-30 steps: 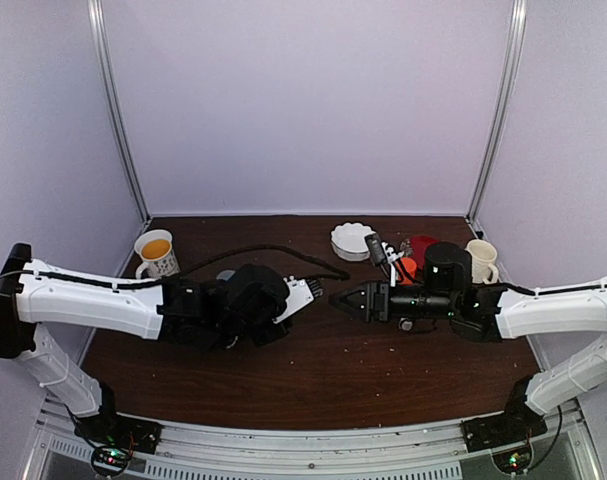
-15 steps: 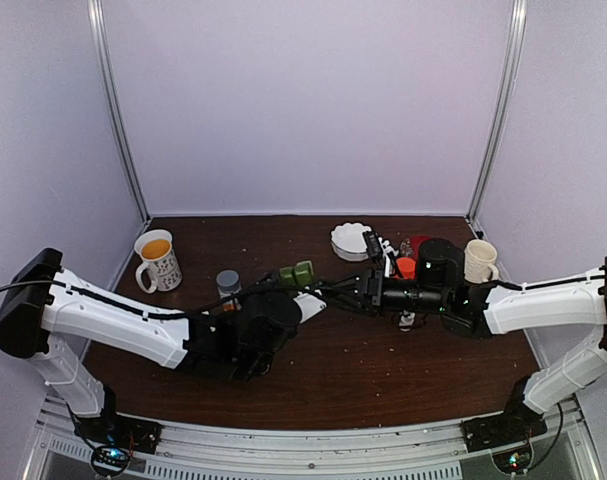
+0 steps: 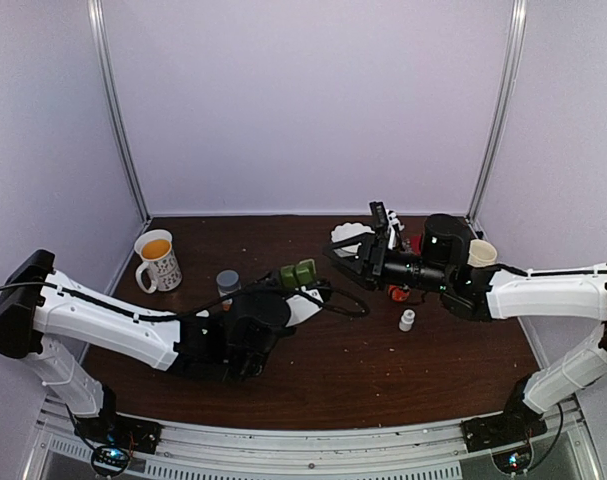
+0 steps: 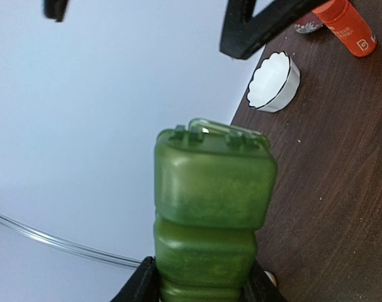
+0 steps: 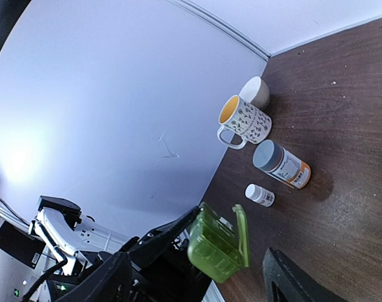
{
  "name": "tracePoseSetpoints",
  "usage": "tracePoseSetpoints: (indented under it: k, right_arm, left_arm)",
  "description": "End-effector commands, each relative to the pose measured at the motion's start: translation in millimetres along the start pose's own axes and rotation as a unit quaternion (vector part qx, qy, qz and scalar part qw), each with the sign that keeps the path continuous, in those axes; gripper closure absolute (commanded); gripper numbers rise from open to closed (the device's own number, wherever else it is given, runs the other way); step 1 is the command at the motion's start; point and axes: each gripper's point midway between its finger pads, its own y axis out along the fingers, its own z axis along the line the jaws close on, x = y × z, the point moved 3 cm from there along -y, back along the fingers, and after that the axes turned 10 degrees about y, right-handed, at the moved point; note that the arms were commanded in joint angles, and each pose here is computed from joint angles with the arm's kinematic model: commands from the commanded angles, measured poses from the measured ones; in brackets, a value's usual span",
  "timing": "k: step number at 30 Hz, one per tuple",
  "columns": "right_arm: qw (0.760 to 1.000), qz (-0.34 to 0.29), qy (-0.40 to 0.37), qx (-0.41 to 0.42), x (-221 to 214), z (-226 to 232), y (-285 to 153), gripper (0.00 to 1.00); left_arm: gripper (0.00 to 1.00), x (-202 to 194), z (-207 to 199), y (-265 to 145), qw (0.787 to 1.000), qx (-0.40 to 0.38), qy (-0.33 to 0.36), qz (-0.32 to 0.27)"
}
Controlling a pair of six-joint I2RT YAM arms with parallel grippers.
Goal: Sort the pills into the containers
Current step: Pick up the pill container from the center of the board, then open the lid of the pill container.
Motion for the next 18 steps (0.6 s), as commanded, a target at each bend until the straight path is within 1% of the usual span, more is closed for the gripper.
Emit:
tracePoseSetpoints:
  k: [1,3,7,14,16,18]
  right_arm:
    - [1.000,0.008,-0.008,-0.001,4,7,5,0.24]
    - [1.000,0.016,-0.006,-0.006,3,6,8,0.24]
    - [0.999,0.026,-0.006,-0.019,2,2,12,0.26]
    - [0.998,0.041,0.000,-0.054,-3,-17,17,0.36]
    - [0.997,0.045,0.004,-0.059,-5,-21,19,0.41]
    - [0.997,0.050,0.006,-0.058,-6,-22,20,0.51]
  left_arm:
    - [0.65,9,8,-2,1.000,0.008,-0.014,-0.017]
    - [0.65,12,10,-2,1.000,0.011,-0.016,-0.023]
    - [0.65,17,14,-1,0.999,0.017,-0.017,-0.032]
    - [0.66,22,16,1,0.999,0.034,0.000,-0.034]
    - [0.66,23,16,1,0.999,0.036,0.001,-0.035]
    - [0.66,24,16,1,0.999,0.035,0.000,-0.036]
